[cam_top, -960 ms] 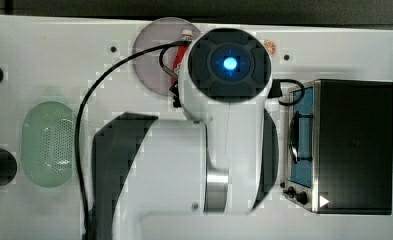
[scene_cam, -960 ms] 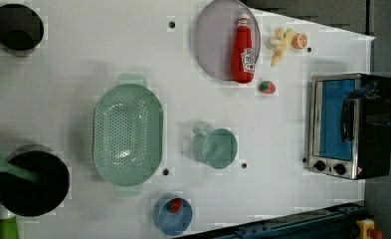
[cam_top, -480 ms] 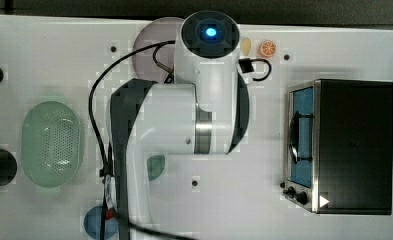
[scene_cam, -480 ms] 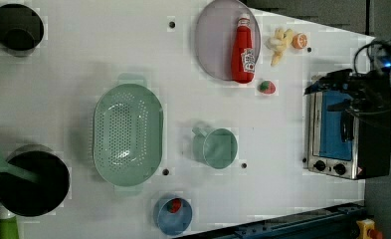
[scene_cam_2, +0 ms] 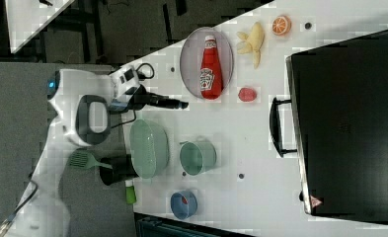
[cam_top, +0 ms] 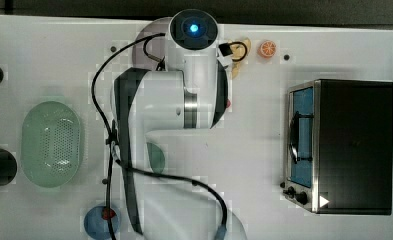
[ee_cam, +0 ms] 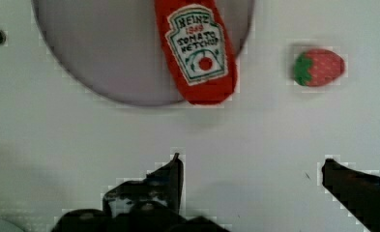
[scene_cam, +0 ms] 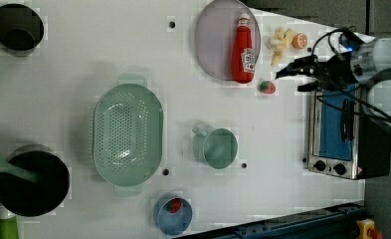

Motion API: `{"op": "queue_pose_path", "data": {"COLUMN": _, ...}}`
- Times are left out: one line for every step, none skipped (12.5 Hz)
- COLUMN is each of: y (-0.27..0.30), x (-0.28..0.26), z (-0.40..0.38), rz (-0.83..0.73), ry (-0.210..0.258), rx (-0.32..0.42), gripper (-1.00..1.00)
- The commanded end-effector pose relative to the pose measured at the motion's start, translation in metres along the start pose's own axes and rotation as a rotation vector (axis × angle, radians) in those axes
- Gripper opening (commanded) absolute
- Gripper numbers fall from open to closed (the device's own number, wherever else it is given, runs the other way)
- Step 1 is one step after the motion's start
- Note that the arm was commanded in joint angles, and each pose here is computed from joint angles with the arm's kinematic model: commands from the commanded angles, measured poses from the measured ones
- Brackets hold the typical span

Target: Pick ketchup from plate and place it on table.

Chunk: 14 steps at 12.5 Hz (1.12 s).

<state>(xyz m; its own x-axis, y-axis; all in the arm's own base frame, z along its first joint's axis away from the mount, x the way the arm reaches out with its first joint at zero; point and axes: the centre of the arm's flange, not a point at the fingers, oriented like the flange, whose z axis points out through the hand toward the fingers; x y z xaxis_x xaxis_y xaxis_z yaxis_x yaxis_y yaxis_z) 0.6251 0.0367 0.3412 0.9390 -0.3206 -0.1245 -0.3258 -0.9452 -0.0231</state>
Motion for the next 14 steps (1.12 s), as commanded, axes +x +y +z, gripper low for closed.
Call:
{"op": "queue_pose_path", "data": {"y": -0.007, "x": 0.013, "z": 0.015, "rz": -0.189, "ry": 0.058, "rx": -0.011, "gripper": 1.0}}
{"op": "queue_pose_path", "data": {"y": -0.007, "x": 0.018, "z": 0.028, "rz": -0.21, "ry": 0.069, "rx": -0.016, "gripper": 1.0}}
{"op": "queue_pose_path", "data": {"y": -0.008, "x": 0.023, "z": 0.039, "rz": -0.223, "ry": 0.084, "rx": -0.02, "gripper": 1.0}}
{"op": "queue_pose_path", "data": {"y": -0.009, "x": 0.027, "z": 0.051, "rz": -0.234, "ry": 0.102, "rx": -0.024, "gripper": 1.0}}
{"op": "queue_pose_path", "data": {"y": -0.012, "x": 0.032, "z": 0.061, "rz": -0.246, "ry": 0.127, "rx": -0.025, "gripper": 1.0}}
{"op": "queue_pose_path", "data": {"y": -0.014, "x": 0.036, "z": 0.071, "rz": -0.258, "ry": 0.152, "rx": -0.025, "gripper": 1.0}}
{"op": "queue_pose_path", "data": {"y": -0.016, "x": 0.039, "z": 0.081, "rz": -0.268, "ry": 0.172, "rx": -0.019, "gripper": 1.0}}
{"op": "queue_pose_path", "data": {"y": -0.017, "x": 0.041, "z": 0.093, "rz": -0.284, "ry": 0.18, "rx": -0.015, "gripper": 1.0}}
{"op": "queue_pose_path", "data": {"y": -0.018, "x": 0.043, "z": 0.105, "rz": -0.297, "ry": 0.183, "rx": -0.011, "gripper": 1.0}}
{"op": "queue_pose_path", "data": {"y": -0.018, "x": 0.044, "z": 0.117, "rz": -0.301, "ry": 0.184, "rx": -0.008, "gripper": 1.0}}
{"op": "queue_pose_path", "data": {"y": -0.018, "x": 0.045, "z": 0.129, "rz": -0.306, "ry": 0.185, "rx": -0.008, "gripper": 1.0}}
{"op": "queue_pose_path", "data": {"y": -0.019, "x": 0.046, "z": 0.14, "rz": -0.309, "ry": 0.19, "rx": -0.005, "gripper": 1.0}}
{"op": "queue_pose_path", "data": {"y": -0.019, "x": 0.048, "z": 0.15, "rz": -0.31, "ry": 0.198, "rx": 0.001, "gripper": 1.0}}
{"op": "queue_pose_path", "data": {"y": -0.02, "x": 0.048, "z": 0.161, "rz": -0.31, "ry": 0.2, "rx": 0.006, "gripper": 1.0}}
